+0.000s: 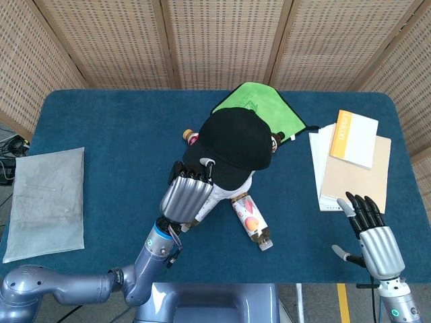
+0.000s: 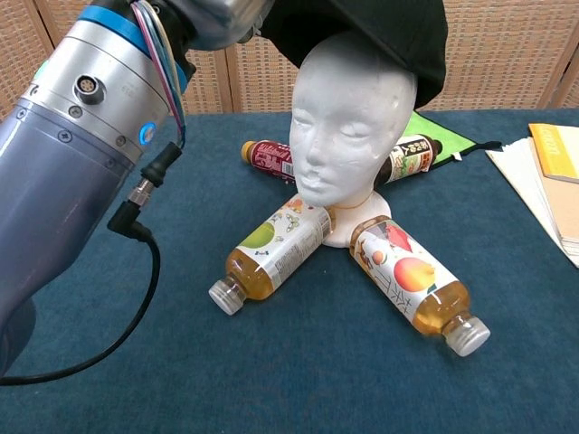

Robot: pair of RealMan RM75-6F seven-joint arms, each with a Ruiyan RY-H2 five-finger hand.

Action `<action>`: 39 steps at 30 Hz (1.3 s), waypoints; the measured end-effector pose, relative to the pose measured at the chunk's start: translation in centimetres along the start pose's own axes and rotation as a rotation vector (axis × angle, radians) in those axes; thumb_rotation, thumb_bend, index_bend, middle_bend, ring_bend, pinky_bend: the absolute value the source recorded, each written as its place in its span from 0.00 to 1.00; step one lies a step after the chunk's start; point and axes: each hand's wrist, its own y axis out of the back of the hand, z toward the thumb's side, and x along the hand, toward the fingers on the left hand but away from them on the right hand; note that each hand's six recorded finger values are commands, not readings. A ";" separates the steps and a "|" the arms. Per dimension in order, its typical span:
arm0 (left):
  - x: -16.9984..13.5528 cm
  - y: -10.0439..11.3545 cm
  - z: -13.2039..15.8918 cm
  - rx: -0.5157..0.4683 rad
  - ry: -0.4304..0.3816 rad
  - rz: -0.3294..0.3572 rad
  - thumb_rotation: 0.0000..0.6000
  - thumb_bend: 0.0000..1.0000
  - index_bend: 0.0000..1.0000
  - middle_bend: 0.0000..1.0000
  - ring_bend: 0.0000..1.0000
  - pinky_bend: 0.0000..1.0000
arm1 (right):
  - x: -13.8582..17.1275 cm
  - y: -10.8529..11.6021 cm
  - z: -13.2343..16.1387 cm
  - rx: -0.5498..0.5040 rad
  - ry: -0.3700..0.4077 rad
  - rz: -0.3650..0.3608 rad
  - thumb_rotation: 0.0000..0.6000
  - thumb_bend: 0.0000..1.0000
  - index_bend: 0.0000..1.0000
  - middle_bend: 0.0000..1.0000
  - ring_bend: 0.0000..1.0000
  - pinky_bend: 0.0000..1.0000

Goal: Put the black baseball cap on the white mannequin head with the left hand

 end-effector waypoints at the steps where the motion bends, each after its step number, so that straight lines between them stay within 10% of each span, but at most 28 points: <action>1: -0.1 0.0 0.1 -0.001 -0.003 -0.002 1.00 1.00 0.82 0.97 0.97 0.88 | 0.0 0.0 0.0 0.000 -0.001 0.000 1.00 0.05 0.00 0.00 0.00 0.00; 39: -1.4 -1.0 1.3 -0.017 -0.040 -0.089 1.00 0.99 0.75 0.97 0.97 0.88 | 0.0 0.2 -0.1 -0.002 -0.003 -0.006 1.00 0.05 0.00 0.00 0.00 0.00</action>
